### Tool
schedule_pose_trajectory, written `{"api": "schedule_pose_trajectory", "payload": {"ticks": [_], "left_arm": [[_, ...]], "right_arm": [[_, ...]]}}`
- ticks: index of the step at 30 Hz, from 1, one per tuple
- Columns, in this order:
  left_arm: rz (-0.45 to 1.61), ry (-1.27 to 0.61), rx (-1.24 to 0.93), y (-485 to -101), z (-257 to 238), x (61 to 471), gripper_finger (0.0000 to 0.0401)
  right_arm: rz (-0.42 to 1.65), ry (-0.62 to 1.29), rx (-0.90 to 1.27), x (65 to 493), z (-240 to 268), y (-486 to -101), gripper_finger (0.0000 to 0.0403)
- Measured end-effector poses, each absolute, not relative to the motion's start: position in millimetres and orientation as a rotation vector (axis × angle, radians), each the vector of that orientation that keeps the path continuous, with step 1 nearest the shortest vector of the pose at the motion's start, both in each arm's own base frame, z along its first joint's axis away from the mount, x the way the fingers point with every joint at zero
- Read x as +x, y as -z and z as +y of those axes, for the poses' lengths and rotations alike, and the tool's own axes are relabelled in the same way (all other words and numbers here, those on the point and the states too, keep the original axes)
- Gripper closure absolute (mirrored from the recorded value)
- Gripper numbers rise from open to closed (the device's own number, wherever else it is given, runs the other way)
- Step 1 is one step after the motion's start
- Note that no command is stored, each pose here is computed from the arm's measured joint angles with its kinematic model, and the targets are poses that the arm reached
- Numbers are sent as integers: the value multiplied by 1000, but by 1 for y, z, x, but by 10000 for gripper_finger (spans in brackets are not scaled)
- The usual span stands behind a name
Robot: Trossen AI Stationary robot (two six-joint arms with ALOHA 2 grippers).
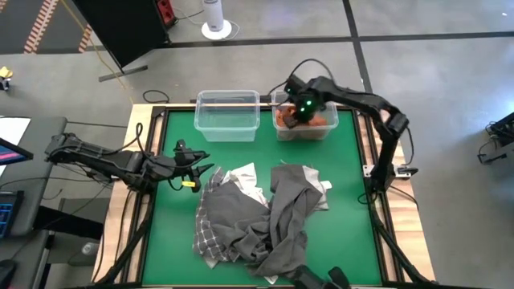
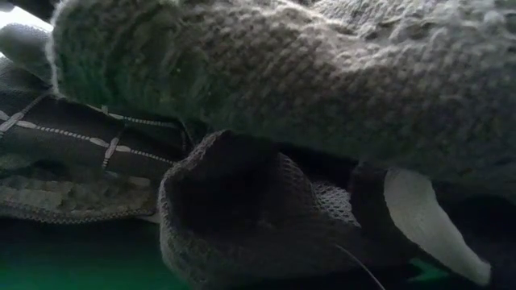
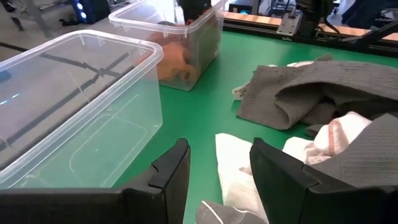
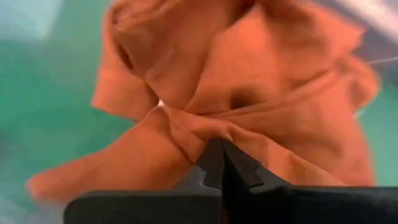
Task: Sort towels by color in basket
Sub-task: Put the orange microfiber towel into the right transparent bin
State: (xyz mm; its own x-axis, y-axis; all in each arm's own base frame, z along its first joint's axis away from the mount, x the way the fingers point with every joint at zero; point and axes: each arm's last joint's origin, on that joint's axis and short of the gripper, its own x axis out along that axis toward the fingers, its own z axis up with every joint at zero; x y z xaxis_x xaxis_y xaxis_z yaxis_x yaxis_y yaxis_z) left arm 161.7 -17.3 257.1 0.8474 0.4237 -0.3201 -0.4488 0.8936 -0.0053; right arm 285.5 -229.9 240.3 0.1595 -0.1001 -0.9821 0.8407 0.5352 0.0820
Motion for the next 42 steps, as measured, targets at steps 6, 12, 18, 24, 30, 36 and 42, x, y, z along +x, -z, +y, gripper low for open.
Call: {"api": "schedule_pose_trajectory", "payload": {"ticks": [6,12,18,24,30,36,42], "left_arm": [[324,-461,-73,-257,-17,162,241],[329,-461,-70,-256,-17,161,241],[336,-462,-69,-256,-17,161,241],[337,-463,-70,-255,-17,161,241],[336,-463,-74,-255,-17,161,241],[337,-463,-74,-255,-17,161,241],[337,-463,-74,-255,-17,161,241]], "right_arm": [[1290,835,788,293,-243,-214,385],[1250,958,802,299,-261,-193,382],[1214,990,814,299,-268,-194,383],[1189,1009,832,297,-271,-194,383],[1207,1037,845,290,-270,-180,383],[1206,1057,859,277,-270,-158,383],[1214,1068,894,264,-272,-144,383]]}}
